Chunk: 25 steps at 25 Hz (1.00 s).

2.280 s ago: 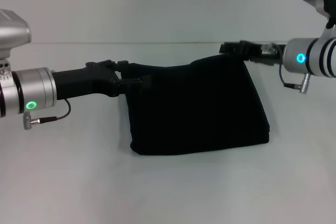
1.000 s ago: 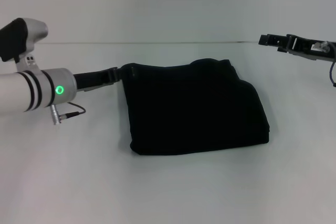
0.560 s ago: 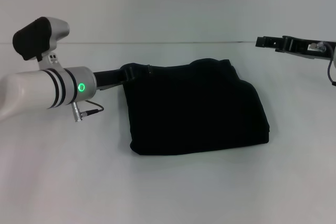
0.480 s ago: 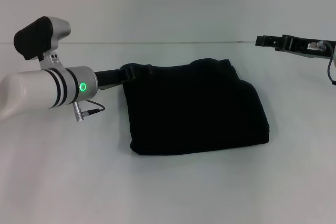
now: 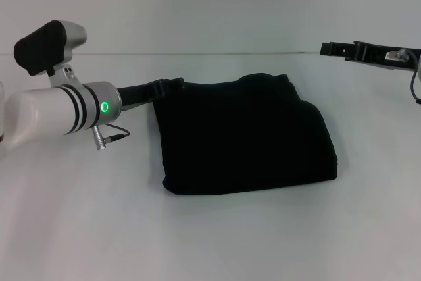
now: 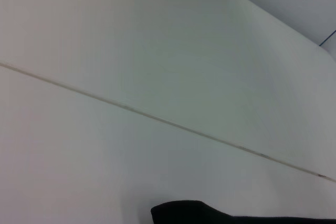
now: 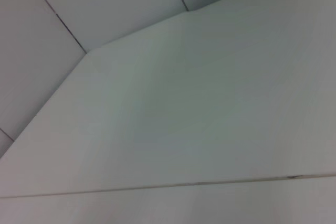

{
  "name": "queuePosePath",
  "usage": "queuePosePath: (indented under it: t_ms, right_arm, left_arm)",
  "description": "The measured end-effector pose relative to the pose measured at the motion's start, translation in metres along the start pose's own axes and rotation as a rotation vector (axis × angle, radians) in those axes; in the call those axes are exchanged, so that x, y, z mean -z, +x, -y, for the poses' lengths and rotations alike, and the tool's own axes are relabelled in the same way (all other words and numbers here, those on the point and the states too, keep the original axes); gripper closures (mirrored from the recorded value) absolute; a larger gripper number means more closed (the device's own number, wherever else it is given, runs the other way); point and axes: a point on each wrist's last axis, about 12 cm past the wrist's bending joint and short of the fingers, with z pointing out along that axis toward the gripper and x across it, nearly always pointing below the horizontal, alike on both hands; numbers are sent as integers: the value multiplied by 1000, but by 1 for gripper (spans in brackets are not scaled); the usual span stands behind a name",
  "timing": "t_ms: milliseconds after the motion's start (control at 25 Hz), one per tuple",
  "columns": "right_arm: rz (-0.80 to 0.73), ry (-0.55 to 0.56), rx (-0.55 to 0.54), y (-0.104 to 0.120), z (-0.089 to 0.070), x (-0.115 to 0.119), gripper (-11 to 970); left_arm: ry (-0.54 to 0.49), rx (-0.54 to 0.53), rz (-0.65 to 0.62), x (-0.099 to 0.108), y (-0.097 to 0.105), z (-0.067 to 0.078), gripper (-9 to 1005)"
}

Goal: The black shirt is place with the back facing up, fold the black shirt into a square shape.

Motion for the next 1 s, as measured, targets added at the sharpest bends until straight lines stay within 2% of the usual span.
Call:
queuePosePath:
  t_ms: [400, 760, 1000]
  right_arm:
    - [5, 0, 13, -1, -1, -1, 203]
    - [1, 7, 24, -1, -1, -1, 203]
    - [-2, 8, 19, 2, 0, -1, 202]
  left_arm:
    - [1, 2, -18, -7, 8, 8, 66]
    - [7, -5, -15, -8, 6, 12, 64]
    - [-19, -33, 1, -8, 8, 10, 230]
